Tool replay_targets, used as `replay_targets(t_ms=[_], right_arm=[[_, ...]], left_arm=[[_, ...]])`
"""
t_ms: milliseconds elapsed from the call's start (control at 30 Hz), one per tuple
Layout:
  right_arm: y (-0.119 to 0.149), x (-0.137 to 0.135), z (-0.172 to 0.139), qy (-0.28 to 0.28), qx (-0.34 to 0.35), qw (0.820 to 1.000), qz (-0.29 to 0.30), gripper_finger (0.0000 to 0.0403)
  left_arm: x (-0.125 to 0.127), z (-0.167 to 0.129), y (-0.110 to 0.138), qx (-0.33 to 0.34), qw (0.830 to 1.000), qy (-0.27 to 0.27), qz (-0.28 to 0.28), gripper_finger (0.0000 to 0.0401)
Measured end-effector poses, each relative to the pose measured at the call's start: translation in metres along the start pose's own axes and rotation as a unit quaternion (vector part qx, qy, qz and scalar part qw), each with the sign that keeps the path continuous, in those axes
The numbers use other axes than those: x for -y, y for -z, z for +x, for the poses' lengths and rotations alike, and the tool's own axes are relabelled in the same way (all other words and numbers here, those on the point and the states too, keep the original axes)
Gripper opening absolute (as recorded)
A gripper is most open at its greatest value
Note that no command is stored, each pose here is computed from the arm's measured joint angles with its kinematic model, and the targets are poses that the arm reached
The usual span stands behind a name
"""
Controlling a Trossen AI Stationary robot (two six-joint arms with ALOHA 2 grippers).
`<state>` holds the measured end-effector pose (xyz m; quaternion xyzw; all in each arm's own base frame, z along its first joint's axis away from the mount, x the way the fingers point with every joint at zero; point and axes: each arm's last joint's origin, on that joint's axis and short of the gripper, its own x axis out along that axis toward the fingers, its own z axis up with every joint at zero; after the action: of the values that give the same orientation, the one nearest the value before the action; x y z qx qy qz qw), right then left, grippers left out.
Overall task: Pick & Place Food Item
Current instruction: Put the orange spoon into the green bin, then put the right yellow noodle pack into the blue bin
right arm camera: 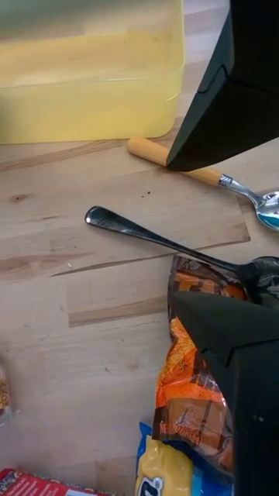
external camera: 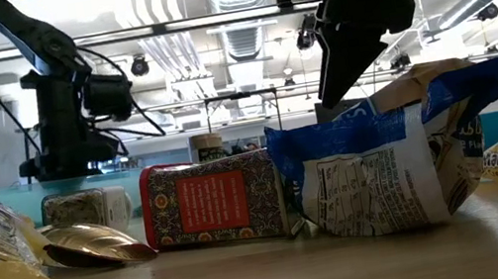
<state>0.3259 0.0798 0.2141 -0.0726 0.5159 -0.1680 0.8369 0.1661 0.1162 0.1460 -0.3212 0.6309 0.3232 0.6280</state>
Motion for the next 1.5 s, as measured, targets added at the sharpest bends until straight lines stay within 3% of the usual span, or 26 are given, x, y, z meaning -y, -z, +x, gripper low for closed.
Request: replay_targets(t_ms=[467, 633, 1033, 1267, 1500], right_arm=[[0.0, 0.0, 0.0, -0.001, -0.001, 1.0, 0.001, 0.0266], [0.0, 0.0, 0.0, -0.001, -0.001, 1.0, 0.001, 0.0266], [0.0, 0.0, 0.0, -0.001, -0.001, 1.0, 0.004, 0.0266], [0.003, 0.003, -0.003, 0.004, -0.014, 0.999, 0.049, 0.0266], [0.019, 0.016, -0.017, 0.04, -0.076, 0.989, 0.121, 0.0266]], left_arm=[[0.002, 0.004, -0.004, 0.007, 1.0, 0.004, 0.008, 0.0007], [0.002, 0.004, -0.004, 0.009, 1.0, 0.005, -0.017, 0.0043], [0.004, -0.01, -0.011, 0.015, 1.0, 0.008, -0.019, 0.0149], [0.007, -0.025, -0.017, 0.017, 1.0, 0.009, -0.022, 0.0167], [0.009, -0.042, -0.023, 0.049, 0.998, 0.021, -0.017, 0.0168]])
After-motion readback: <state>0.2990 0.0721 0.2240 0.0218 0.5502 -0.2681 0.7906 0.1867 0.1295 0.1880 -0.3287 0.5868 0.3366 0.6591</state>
